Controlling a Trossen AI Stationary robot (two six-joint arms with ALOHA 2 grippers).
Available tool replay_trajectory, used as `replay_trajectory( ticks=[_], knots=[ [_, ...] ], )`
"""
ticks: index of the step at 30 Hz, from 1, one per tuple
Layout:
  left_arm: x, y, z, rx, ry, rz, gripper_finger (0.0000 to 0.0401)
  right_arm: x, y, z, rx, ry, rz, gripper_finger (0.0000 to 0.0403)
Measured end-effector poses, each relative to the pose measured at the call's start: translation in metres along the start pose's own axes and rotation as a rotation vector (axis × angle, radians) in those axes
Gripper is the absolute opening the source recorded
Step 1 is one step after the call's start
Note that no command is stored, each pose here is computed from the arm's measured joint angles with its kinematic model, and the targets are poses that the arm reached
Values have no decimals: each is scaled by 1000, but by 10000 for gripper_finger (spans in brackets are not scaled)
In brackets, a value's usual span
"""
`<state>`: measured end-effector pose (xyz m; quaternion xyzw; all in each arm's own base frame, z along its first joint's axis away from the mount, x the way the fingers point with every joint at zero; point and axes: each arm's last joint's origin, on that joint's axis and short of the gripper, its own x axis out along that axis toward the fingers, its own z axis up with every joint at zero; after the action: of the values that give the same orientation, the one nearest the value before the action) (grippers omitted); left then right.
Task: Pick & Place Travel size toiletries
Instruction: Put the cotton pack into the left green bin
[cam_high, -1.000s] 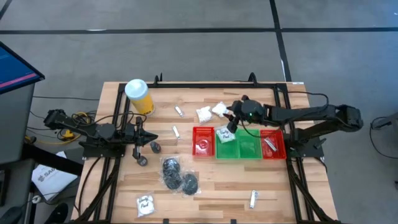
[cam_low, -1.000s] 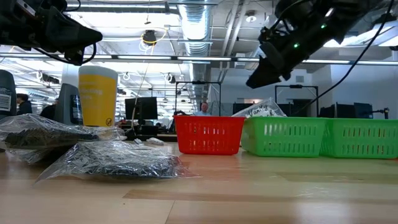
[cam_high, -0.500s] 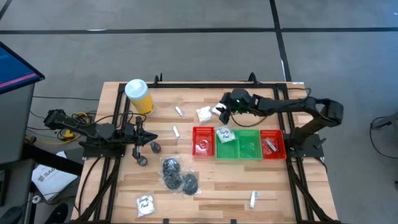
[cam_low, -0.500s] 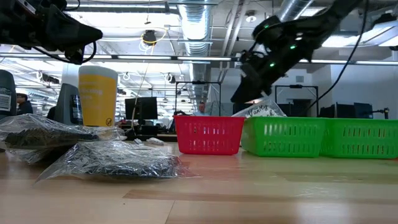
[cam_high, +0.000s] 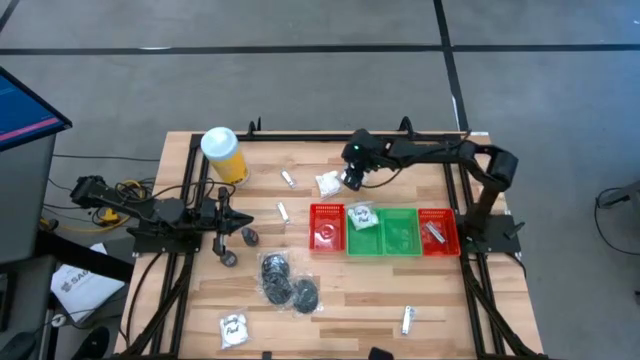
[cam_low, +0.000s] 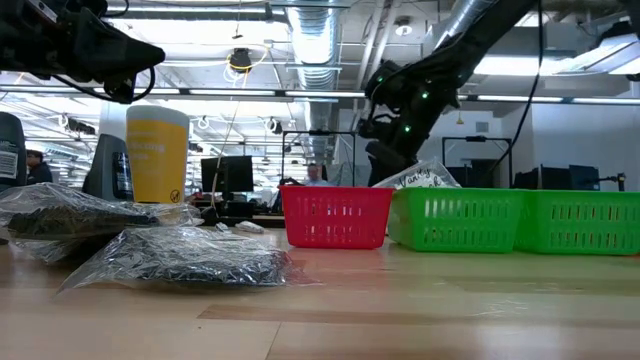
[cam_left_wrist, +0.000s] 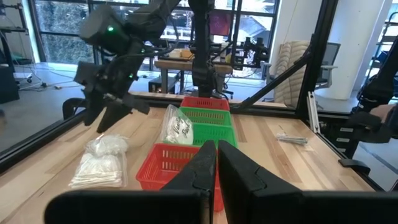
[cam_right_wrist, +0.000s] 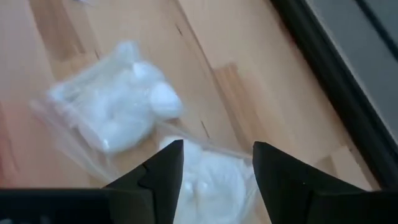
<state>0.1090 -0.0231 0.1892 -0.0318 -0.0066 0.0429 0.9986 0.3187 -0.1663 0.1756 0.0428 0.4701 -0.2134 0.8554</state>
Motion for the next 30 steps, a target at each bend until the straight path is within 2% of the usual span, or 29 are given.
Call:
replay_trajectory(
  ticks=[3, 13, 16, 30],
  knots=[
    [0, 0, 0, 1, 0, 0, 12, 4, -4, -1, -14, 64, 2, 193],
    [0, 0, 0, 2, -1, 0, 12, 6, -8, -5, 0, 121, 20, 207],
    [0, 0, 0, 2, -1, 0, 12, 6, -8, -6, 14, 123, 52, 205],
    [0, 0, 1, 0, -7, 0, 12, 9, -8, -9, 25, 116, 51, 193]
  ],
)
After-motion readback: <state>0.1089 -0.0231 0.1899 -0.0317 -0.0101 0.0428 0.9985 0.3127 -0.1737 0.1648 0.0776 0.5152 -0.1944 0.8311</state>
